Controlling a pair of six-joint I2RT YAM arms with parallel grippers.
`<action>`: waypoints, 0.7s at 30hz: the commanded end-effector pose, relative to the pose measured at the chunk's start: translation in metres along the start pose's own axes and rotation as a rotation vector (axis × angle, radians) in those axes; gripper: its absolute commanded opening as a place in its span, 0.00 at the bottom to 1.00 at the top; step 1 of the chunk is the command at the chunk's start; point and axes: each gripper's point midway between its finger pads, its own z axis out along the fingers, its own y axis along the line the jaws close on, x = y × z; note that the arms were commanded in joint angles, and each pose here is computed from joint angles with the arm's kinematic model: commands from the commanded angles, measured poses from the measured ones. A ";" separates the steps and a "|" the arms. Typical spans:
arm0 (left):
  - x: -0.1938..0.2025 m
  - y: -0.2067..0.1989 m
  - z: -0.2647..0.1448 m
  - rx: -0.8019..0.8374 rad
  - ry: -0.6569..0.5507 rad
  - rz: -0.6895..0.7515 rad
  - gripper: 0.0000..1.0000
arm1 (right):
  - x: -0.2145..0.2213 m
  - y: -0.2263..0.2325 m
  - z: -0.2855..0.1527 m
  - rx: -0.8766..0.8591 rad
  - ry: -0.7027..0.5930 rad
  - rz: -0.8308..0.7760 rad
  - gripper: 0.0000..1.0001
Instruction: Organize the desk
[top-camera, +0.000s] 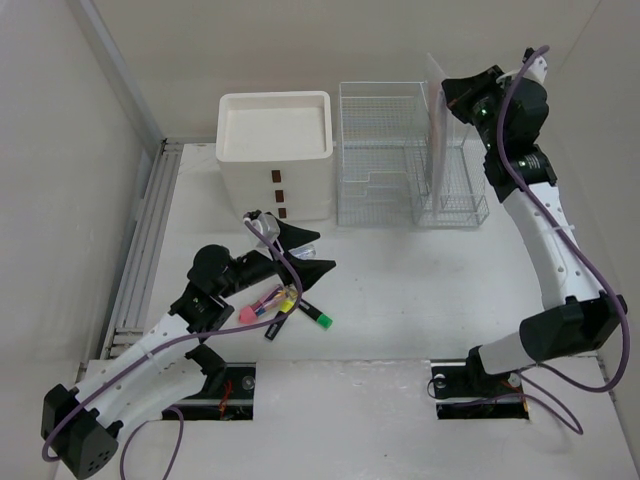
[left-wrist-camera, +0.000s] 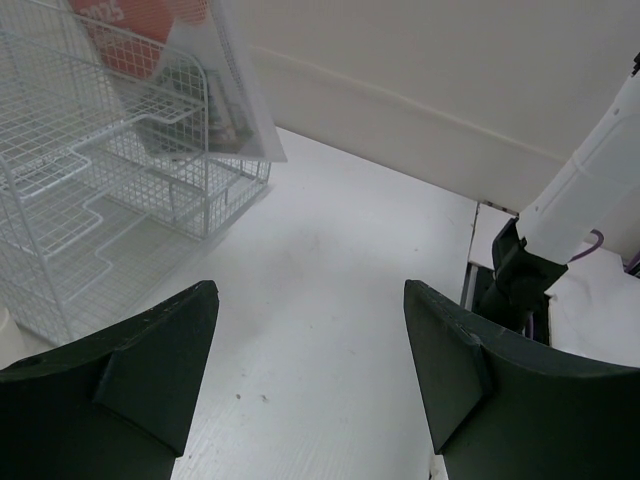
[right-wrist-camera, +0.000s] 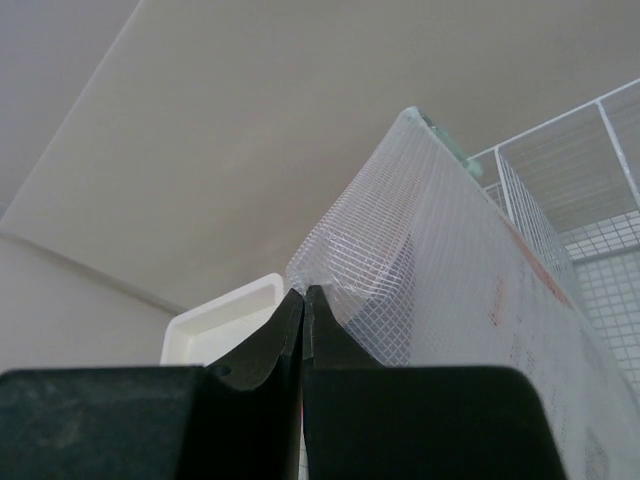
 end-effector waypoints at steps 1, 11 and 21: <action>-0.018 -0.007 -0.002 0.018 -0.051 0.047 0.72 | -0.026 0.027 0.002 -0.086 -0.070 -0.018 0.00; -0.016 -0.006 -0.002 0.016 -0.043 0.043 0.72 | -0.009 0.003 0.036 -0.060 -0.075 -0.163 0.00; -0.012 -0.003 -0.001 0.003 -0.030 0.043 0.72 | -0.016 0.000 0.056 -0.123 -0.114 -0.170 0.00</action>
